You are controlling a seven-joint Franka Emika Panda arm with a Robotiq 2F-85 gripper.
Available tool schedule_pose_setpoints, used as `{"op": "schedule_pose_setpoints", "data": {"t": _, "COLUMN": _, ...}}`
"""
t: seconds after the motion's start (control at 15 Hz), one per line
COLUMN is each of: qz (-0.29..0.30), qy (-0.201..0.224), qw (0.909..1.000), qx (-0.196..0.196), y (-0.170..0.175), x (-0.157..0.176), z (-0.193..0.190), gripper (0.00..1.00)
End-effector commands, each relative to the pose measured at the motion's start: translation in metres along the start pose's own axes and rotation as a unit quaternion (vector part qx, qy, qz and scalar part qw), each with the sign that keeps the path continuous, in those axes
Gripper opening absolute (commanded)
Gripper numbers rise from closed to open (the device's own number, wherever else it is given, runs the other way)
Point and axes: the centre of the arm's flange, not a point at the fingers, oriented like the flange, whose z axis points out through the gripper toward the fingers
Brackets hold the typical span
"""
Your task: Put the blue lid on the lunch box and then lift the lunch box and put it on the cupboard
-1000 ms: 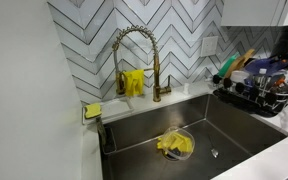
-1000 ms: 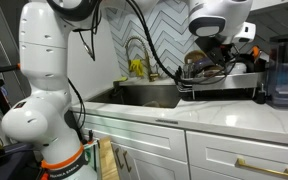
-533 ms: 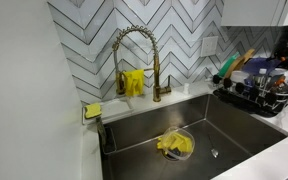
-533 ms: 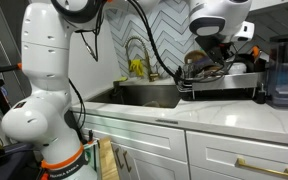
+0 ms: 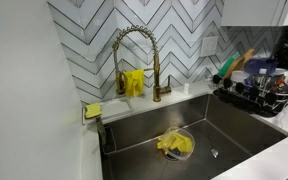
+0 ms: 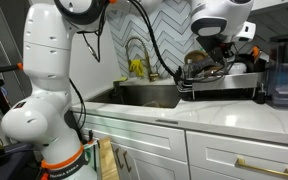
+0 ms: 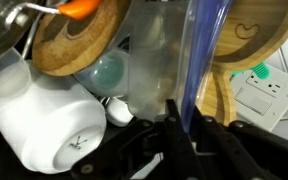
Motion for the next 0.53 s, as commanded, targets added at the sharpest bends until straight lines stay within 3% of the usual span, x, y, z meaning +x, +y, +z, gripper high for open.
{"op": "schedule_pose_setpoints", "data": {"t": 0.0, "qz": 0.010, "qy": 0.000, "qw": 0.9999, "qx": 0.005, "y": 0.003, "x": 0.004, "z": 0.004, "gripper": 0.03}}
{"op": "schedule_pose_setpoints", "data": {"t": 0.47, "qz": 0.027, "qy": 0.035, "qw": 0.9990, "qx": -0.012, "y": -0.020, "x": 0.004, "z": -0.029, "gripper": 0.03}}
